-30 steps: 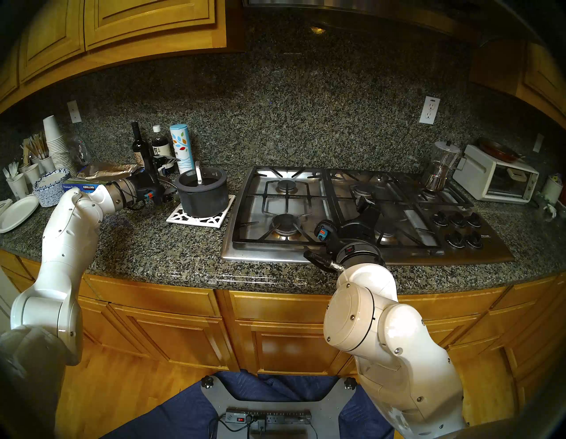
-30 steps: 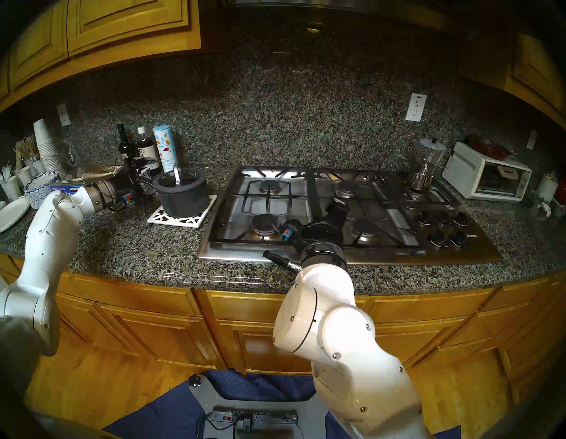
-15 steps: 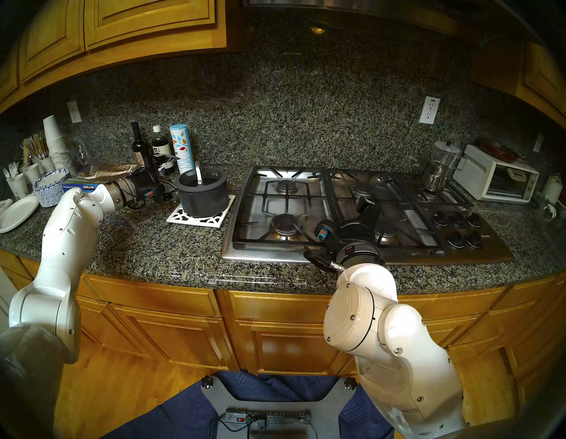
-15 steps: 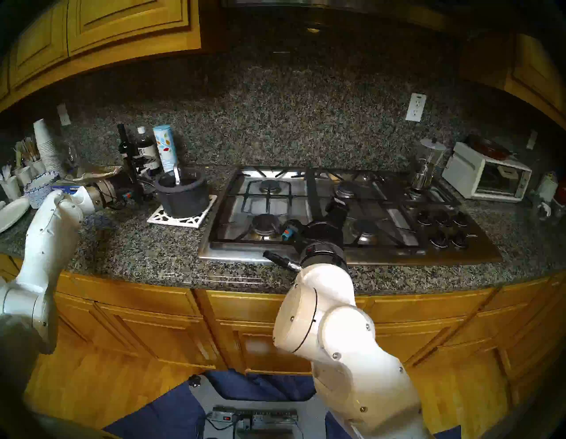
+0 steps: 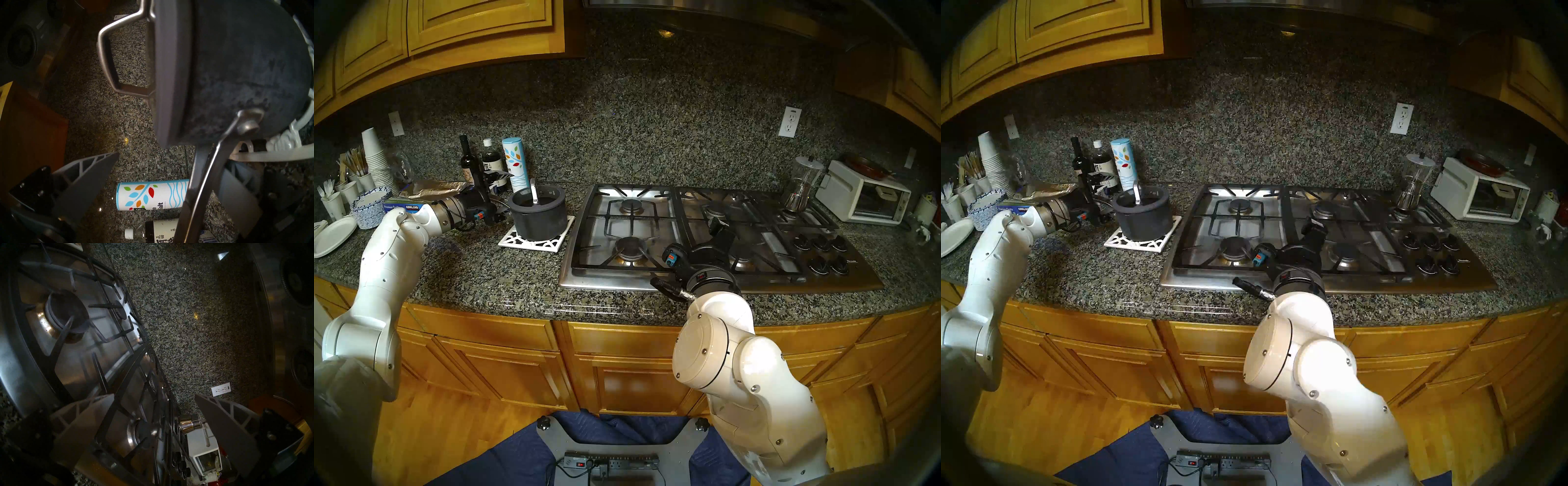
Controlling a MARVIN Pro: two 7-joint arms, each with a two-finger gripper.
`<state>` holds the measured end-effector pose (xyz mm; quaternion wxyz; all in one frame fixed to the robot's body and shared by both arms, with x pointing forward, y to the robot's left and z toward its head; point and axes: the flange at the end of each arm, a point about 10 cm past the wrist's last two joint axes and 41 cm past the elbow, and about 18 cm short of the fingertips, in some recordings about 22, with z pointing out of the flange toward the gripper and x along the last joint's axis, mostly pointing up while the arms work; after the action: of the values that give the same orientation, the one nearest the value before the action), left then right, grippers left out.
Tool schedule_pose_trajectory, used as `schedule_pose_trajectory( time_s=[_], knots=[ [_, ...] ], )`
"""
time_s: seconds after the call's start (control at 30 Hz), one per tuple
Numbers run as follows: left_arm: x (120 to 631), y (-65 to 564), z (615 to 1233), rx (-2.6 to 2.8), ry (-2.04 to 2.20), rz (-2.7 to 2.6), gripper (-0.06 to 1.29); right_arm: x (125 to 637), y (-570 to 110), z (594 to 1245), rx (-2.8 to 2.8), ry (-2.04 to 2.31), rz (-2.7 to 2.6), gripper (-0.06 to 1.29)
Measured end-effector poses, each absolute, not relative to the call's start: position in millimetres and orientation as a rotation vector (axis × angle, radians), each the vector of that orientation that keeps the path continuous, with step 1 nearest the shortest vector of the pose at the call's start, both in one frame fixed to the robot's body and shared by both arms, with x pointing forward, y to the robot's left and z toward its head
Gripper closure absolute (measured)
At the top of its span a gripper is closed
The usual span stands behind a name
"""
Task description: Pick up the pot, put it on the stove, take off the pot lid
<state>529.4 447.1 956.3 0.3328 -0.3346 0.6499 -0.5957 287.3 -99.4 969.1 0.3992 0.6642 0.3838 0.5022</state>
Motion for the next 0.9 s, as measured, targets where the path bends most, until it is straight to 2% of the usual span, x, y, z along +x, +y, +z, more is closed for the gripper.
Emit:
schedule_pose_trajectory(
  time_s=[0.03,0.07,0.1,0.13,0.9],
  knots=[
    [529,447,955,-0.876,1.704,-1.550,0.27,287,-99,969,1.681,0.971,1.271,-0.01],
    [529,448,953,-0.881,1.712,-1.543,0.58,287,-99,969,1.681,0.971,1.271,-0.01],
    [528,448,951,-0.881,1.716,-1.543,1.11,287,-99,969,1.681,0.971,1.271,-0.01],
    [528,447,947,-0.885,1.731,-1.533,1.20,287,-99,969,1.681,0.971,1.271,-0.01],
    [524,448,941,-0.872,1.761,-1.512,1.20,287,-99,969,1.681,0.972,1.271,-0.01]
  ],
)
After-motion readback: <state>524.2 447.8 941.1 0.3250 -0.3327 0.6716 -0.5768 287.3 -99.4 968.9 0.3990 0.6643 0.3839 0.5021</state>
